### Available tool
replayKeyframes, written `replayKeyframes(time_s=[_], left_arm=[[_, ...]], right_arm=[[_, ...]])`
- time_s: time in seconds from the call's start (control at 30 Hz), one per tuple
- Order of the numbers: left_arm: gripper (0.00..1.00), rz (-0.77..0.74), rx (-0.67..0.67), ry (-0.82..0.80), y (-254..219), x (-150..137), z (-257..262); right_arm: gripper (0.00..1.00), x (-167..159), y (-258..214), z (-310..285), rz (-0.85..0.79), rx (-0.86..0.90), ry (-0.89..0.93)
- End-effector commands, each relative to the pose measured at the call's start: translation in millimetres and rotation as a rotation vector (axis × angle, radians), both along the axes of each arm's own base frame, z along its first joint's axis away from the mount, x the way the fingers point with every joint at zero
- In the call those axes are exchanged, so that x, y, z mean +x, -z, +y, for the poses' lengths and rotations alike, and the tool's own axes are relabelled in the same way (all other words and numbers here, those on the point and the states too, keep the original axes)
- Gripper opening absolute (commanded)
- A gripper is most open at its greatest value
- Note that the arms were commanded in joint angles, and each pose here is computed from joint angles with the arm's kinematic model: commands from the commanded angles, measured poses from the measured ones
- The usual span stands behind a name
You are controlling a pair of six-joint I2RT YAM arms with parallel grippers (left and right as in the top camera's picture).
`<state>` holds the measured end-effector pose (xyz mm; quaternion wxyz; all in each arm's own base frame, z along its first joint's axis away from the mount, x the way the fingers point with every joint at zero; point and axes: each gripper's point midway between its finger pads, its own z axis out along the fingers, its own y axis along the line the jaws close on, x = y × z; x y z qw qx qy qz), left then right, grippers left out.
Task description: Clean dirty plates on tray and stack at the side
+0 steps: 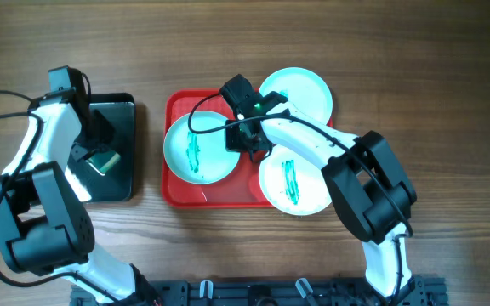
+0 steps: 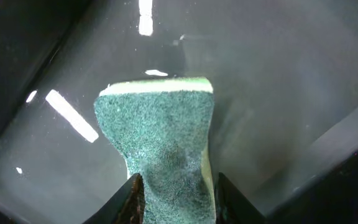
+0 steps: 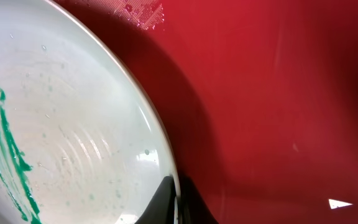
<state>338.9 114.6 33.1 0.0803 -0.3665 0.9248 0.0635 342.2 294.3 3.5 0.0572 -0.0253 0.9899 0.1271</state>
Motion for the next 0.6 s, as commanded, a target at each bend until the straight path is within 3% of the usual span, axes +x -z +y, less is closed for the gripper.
replayKeyframes(time_s=[0.0,0.57], left_arm=[[0.33,0.045,0.016,-0.048,13,-13,3],[0.31,0.036,0.024,-0.075,24,-19,12]], right_arm=[[0.05,-2,15,-3,0.011,-0.038,0.004],[0.04,-1,15,-2,0.003,-0.033,0.002]])
